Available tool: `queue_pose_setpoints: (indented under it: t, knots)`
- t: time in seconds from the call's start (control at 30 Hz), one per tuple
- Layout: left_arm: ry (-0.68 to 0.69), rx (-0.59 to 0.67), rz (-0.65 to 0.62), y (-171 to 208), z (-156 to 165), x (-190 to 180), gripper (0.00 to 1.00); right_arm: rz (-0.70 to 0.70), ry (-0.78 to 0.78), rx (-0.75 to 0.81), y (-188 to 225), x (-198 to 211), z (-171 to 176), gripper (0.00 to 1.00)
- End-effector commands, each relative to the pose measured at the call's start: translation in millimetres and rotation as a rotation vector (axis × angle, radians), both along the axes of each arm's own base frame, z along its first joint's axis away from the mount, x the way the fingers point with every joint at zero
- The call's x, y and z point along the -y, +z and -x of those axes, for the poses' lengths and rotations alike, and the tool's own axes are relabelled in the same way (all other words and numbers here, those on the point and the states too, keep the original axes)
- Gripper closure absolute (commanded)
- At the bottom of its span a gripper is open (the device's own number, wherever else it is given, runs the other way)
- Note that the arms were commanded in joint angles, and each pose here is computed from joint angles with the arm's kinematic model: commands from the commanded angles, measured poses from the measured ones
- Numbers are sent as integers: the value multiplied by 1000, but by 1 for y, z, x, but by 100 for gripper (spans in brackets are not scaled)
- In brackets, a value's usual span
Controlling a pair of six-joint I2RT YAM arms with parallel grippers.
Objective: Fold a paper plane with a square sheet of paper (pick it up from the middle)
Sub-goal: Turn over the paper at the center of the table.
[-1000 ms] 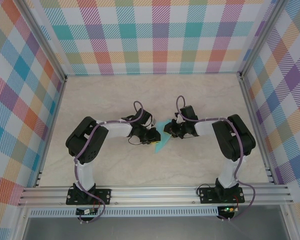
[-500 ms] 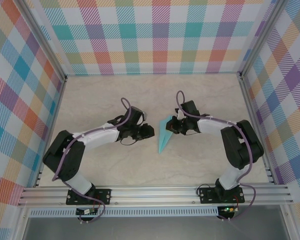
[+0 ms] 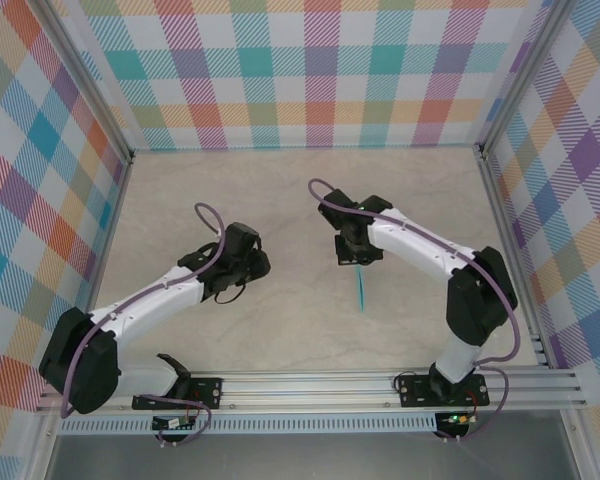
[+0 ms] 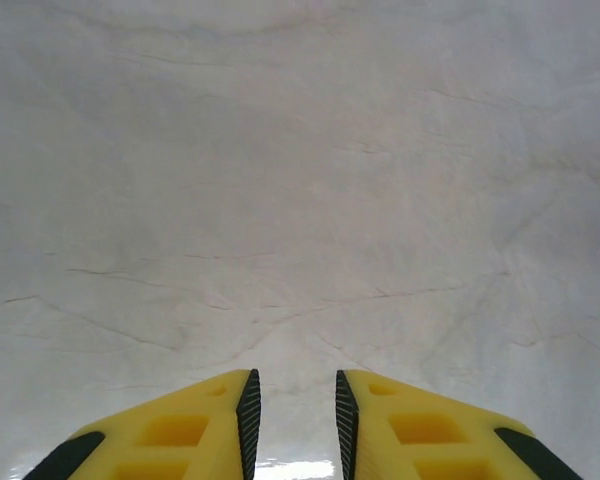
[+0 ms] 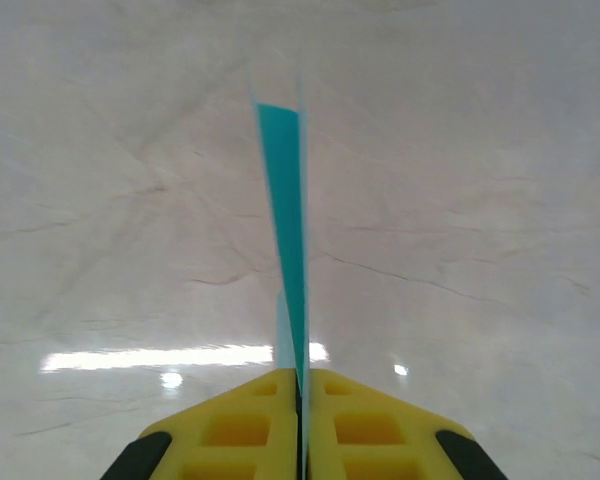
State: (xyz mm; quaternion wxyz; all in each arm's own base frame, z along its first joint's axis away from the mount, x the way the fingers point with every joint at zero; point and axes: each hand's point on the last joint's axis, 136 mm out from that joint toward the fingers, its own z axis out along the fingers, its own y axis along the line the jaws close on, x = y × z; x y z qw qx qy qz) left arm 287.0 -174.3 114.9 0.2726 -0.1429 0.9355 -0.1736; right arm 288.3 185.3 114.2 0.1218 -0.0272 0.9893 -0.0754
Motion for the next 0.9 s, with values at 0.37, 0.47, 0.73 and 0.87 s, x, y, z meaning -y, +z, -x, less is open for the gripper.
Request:
queue_pose_setpoints:
  t: [0.37, 0.47, 0.73, 0.87]
  knots:
    - [239, 24, -113, 1, 16, -62, 68, 386, -9, -139, -60, -35, 11, 93]
    - [239, 20, -113, 1, 17, -62, 68, 337, 0, -155, -71, -58, 9, 93]
    - [227, 19, -98, -1, 20, -61, 67, 126, 36, -175, -75, -109, 6, 70]
    - [201, 7, -86, -3, 19, -54, 67, -49, 111, -142, -44, -130, 8, 56]
